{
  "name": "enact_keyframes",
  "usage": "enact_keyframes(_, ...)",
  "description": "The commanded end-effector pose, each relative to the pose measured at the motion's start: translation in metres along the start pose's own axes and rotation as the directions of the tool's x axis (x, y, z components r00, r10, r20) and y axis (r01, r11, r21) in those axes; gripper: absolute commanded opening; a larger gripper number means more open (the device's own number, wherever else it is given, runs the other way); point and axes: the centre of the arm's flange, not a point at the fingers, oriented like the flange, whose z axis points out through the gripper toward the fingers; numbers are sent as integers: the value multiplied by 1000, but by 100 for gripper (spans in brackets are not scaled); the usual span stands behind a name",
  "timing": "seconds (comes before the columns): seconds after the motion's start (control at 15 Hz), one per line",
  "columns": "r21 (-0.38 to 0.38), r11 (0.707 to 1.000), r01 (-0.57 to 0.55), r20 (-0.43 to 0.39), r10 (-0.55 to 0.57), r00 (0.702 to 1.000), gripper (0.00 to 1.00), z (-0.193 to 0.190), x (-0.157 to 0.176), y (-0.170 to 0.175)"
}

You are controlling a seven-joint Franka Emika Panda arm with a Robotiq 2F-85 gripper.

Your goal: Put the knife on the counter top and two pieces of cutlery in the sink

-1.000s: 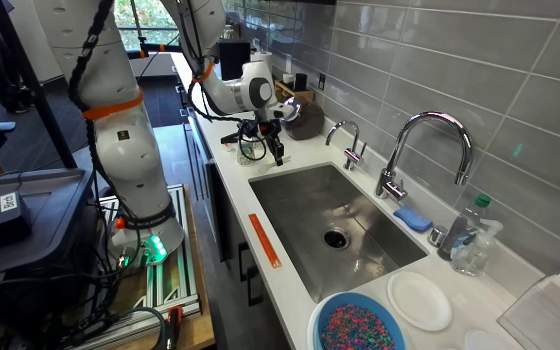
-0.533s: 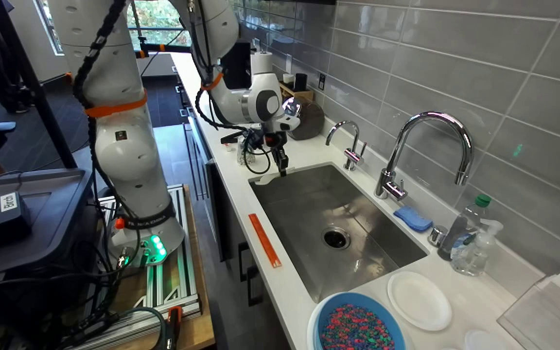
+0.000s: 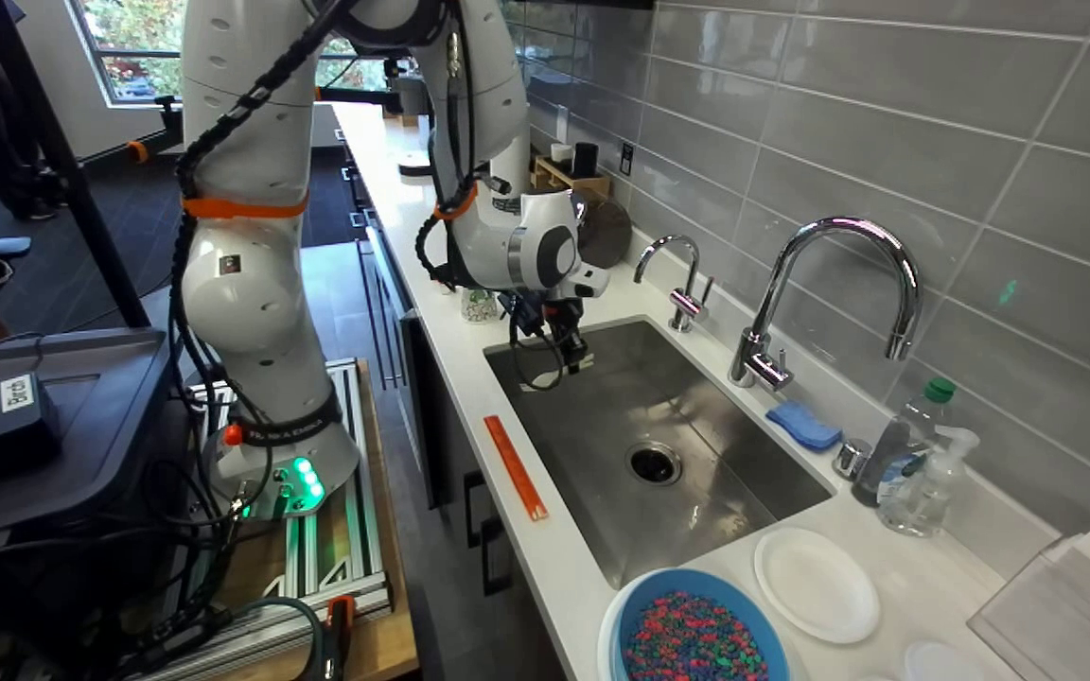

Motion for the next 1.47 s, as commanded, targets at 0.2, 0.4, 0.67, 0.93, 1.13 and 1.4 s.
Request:
enact_keyframes(0.2,77,994,75,38,-78,996,3,84,30,-24)
enact_keyframes(0.4,88,991,101,57,-106,993,3,109,35,-32)
enact_keyframes(0.67,106,986,125,70,-133,989,3,134,42,-40)
enact_keyframes(0.93,120,984,134,83,-145,986,3,152,42,-44)
enact_keyframes(1.13,123,983,140,90,-151,984,28,158,42,-44)
enact_keyframes(1.4,125,982,141,92,-153,984,58,160,43,-44)
